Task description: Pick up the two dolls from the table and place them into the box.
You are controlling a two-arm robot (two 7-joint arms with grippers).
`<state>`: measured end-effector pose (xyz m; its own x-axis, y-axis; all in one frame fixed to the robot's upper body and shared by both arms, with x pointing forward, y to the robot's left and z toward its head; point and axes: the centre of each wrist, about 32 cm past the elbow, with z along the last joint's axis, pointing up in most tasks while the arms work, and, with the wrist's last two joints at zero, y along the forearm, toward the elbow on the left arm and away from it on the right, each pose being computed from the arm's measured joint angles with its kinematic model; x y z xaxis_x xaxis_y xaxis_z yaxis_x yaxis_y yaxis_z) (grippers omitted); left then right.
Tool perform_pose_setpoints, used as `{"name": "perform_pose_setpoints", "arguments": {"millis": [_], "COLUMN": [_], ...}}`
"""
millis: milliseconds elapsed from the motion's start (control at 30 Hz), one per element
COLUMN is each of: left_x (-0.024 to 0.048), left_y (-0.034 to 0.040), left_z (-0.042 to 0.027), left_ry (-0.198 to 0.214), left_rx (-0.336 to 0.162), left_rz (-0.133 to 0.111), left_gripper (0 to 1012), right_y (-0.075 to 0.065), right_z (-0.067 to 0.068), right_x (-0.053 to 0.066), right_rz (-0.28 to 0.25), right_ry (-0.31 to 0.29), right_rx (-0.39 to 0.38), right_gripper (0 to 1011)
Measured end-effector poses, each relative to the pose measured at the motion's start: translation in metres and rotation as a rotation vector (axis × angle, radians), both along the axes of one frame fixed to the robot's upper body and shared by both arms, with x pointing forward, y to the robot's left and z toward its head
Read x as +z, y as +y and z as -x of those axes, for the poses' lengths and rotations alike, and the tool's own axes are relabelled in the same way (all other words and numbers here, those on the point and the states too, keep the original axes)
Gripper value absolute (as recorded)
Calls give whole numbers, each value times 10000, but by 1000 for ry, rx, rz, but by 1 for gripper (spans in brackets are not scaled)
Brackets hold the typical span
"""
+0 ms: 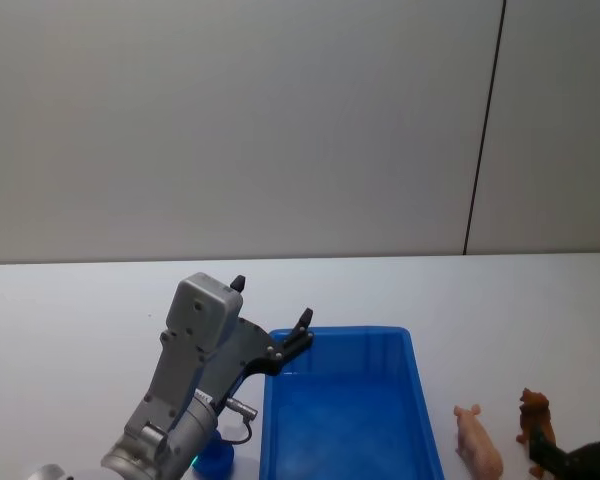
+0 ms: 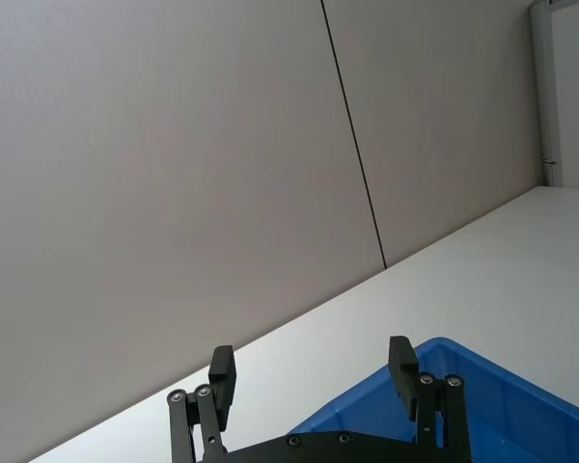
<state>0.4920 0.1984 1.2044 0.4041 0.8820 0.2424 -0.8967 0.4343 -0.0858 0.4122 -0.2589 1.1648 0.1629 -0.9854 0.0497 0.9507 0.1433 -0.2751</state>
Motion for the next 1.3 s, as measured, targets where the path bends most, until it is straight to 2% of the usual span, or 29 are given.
{"name": "perform_pose_setpoints", "arguments": {"millis": [100, 300, 367, 500, 667, 733, 767, 900, 933, 1167, 1300], "left_x": [0, 0, 0, 0, 0, 0, 0, 0, 0, 0, 0], "left_y": [0, 0, 0, 0, 0, 0, 0, 0, 0, 0, 0], "left_z": [0, 0, 0, 0, 0, 0, 0, 0, 0, 0, 0], "left_ry": [0, 0, 0, 0, 0, 0, 0, 0, 0, 0, 0], "left_rx": [0, 0, 0, 0, 0, 0, 0, 0, 0, 0, 0], "left_rz": [0, 0, 0, 0, 0, 0, 0, 0, 0, 0, 0], "left_gripper": [1002, 1002, 1002, 1002, 1002, 1002, 1002, 1001, 1001, 1001, 1002], "right_y": [-8, -19, -18, -14, -7, -3, 0, 9, 13, 24, 35], "right_z": [3, 0, -4, -13, -24, -28, -32, -42, -47, -58, -62], "right_x": [-33, -123, -148, -197, -233, -244, -253, -271, -276, -278, -244], "right_rz": [-4, -14, -18, -24, -30, -31, -32, -32, -33, -34, -33], "right_ry": [12, 38, 44, 56, 64, 66, 67, 67, 66, 56, 30], "right_rx": [2, 7, 9, 12, 13, 14, 15, 18, 19, 23, 30], "right_gripper": [1001, 880, 785, 712, 535, 501, 433, 357, 297, 278, 278]}}
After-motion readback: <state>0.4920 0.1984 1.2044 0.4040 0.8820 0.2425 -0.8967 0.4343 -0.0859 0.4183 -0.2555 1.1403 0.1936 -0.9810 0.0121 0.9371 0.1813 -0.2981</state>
